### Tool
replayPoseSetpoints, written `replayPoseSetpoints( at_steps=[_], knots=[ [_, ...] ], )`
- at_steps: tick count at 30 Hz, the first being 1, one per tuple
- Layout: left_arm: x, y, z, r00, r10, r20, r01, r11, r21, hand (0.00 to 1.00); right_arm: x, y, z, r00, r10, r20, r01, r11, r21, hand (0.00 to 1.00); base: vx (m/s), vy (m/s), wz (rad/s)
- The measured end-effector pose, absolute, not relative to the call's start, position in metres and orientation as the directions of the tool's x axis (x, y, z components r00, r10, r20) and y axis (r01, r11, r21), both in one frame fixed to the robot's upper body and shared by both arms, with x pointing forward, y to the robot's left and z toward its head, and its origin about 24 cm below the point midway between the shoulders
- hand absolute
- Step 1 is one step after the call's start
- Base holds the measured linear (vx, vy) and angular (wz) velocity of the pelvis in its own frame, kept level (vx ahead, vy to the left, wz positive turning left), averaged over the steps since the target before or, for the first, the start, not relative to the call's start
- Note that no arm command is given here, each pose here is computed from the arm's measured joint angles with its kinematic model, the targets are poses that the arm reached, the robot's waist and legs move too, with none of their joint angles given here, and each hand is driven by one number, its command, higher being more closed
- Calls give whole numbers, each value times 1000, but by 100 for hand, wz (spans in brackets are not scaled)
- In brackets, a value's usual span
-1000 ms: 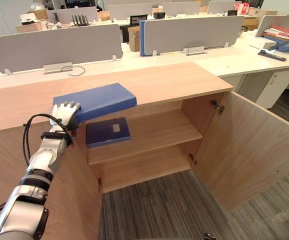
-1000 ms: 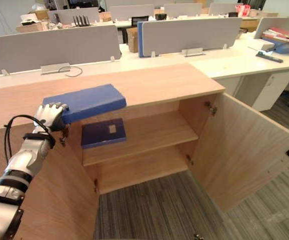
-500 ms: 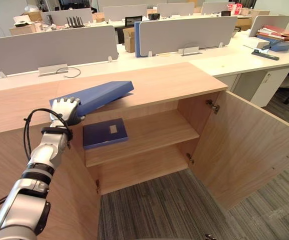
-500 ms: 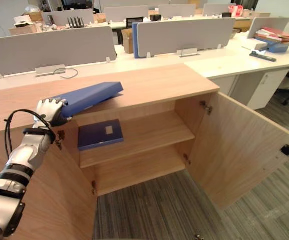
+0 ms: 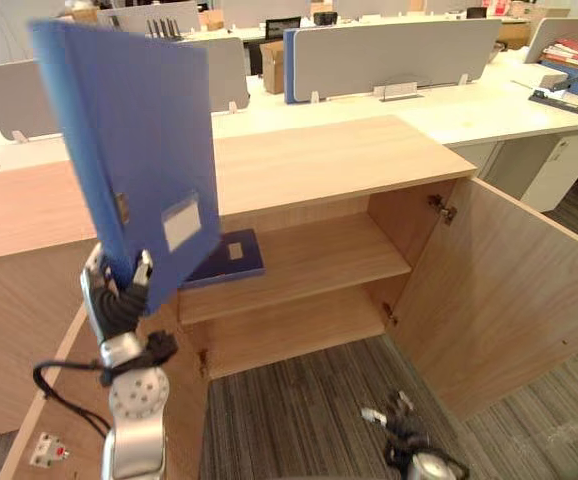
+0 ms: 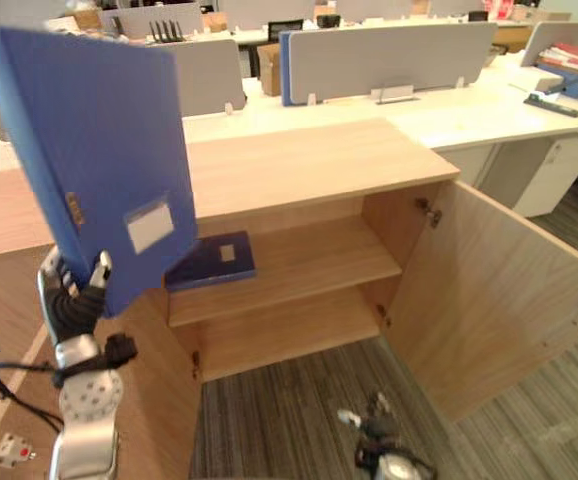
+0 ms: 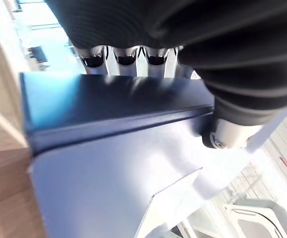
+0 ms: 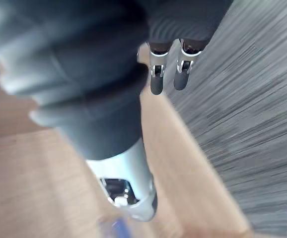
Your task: Walk over to the cabinet, pick up the folder, carry it to the office cabinet, place the folder inside the office cabinet, then close the office cabinet door
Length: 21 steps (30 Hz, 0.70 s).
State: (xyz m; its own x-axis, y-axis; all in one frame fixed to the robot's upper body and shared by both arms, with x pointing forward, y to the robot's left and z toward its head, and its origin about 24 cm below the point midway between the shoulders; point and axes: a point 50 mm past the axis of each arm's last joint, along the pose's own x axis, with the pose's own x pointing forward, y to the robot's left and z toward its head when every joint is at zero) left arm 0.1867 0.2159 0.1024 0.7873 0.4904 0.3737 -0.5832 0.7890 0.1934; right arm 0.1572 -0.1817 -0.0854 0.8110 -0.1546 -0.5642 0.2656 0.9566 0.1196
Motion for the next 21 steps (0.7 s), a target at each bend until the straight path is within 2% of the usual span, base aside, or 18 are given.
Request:
replayPoseSetpoints(
  at_steps=[2,4,8,15,21],
  knots=[
    [176,218,98,808,495,321,-549,829,104,100,172,-172,-58,894,-109,-435,214,956,199,0,-104,-10,-1],
    [170,218,99,817,488,305,-522,852,36,100,182,-169,-36,938,-91,-333,185,947,264,0,-58,-10,-2],
    [166,213,110,823,453,343,-439,890,-124,100,197,-168,4,989,-67,-128,109,927,359,0,-10,-2,0],
    [171,203,117,842,385,378,-345,923,-171,100,238,-143,55,991,81,109,-119,907,405,0,21,-2,5],
    [176,195,121,857,334,393,-280,941,-187,100,267,-129,84,954,224,198,-292,837,462,0,-36,14,9]
  ],
)
